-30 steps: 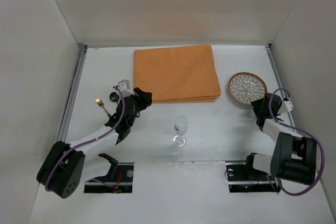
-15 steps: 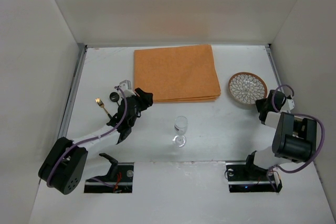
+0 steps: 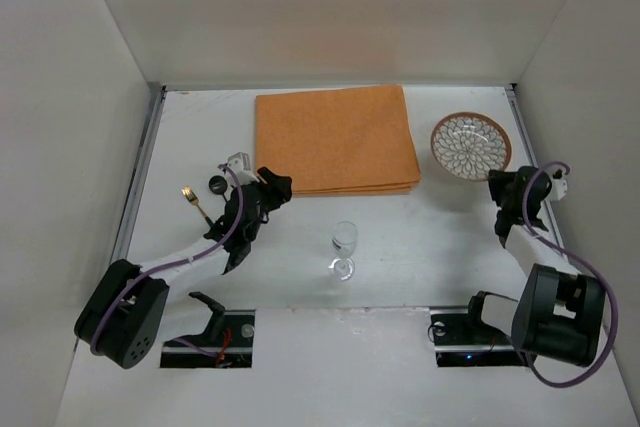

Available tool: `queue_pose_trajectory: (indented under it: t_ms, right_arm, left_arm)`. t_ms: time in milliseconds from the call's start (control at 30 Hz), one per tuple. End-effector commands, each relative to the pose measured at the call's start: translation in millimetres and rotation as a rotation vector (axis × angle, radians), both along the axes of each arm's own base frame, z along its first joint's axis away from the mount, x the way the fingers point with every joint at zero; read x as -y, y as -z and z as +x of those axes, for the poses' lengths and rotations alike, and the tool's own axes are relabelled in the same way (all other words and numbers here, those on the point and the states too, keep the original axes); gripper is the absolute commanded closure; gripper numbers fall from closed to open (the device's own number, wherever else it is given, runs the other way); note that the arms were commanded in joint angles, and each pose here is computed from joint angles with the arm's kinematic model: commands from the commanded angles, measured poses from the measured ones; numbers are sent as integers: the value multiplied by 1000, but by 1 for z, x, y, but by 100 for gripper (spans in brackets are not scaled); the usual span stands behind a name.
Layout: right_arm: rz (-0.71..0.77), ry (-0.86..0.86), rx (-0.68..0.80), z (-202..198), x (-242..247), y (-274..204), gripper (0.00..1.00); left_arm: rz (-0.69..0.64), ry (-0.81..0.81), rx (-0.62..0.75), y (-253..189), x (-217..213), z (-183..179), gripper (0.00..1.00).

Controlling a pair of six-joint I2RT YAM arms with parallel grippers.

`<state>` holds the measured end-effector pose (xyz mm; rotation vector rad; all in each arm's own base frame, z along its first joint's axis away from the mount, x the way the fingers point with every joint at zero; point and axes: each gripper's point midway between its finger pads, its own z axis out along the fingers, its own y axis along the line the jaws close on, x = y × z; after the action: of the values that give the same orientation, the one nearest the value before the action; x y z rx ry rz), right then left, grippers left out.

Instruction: Set the dinner table for one person

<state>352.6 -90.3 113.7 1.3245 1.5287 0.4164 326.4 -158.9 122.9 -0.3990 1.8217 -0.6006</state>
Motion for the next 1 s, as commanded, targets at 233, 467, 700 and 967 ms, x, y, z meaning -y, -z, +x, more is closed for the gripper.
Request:
queue_pose_trajectory:
  t_ms: [233, 467, 700, 967]
  right_arm:
    - [-50, -461, 377, 94, -174, -151, 99]
    - [-66, -679, 327, 142, -291, -132, 99]
    - [-70, -711, 242, 180, -326, -95, 98]
    - [-85, -684, 170, 208, -339, -59, 97]
  left_arm:
    - [-20, -62, 58, -13, -15, 6, 50]
    - [-19, -106, 46, -9, -27, 7, 51]
    - [-13, -110, 35, -6, -28, 8, 51]
    - [2, -122, 16, 1, -31, 12, 51]
